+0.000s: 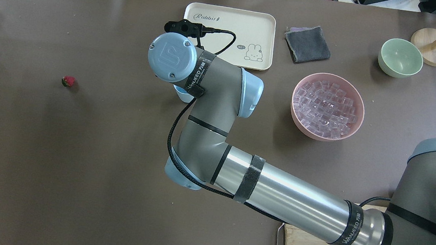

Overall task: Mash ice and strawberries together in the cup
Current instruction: 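Lower and open the right gripper to drop the cube into the cup, then move the right gripper back over the pink ice bowl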

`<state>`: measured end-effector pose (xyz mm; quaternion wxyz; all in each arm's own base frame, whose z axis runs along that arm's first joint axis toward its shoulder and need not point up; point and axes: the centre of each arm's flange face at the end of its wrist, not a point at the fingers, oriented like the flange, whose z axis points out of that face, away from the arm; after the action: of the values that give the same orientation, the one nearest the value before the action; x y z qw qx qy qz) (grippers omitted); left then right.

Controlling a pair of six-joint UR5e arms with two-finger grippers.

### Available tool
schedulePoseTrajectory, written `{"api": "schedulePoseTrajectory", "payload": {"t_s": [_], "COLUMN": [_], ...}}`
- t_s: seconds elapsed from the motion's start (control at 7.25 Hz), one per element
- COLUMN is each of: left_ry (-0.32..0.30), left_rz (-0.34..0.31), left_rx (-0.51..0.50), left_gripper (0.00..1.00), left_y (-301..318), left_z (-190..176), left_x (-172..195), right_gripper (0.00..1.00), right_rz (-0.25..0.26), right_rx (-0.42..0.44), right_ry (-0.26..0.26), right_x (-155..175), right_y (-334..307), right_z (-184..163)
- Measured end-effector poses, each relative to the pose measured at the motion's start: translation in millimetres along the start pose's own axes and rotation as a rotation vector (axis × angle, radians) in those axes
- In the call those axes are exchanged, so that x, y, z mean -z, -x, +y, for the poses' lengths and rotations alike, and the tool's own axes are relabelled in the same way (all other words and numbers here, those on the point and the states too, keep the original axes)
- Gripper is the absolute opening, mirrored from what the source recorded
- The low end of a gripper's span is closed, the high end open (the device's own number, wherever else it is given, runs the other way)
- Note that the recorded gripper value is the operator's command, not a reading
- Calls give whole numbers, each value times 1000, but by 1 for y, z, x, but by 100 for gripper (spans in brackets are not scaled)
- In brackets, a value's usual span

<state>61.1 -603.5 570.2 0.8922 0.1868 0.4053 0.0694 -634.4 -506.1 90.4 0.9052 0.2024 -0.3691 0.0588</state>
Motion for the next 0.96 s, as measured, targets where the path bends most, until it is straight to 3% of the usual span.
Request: {"api": "schedulePoseTrajectory", "payload": {"t_s": [0.41, 0.96], "left_ry": [-1, -3], "left_rz": [-1, -1], "left_rx": [0, -1], "left_gripper": [97, 97], "left_y": [0, -1], "left_z": [-1, -2], "left_x": [0, 1], "right_gripper": [87, 87], "right_rz": [-41, -50], "right_rx": [27, 254], "right_ry": [77, 130], "right_x": [14, 16], "right_y": [-62, -239], "right_z": [-43, -33]}}
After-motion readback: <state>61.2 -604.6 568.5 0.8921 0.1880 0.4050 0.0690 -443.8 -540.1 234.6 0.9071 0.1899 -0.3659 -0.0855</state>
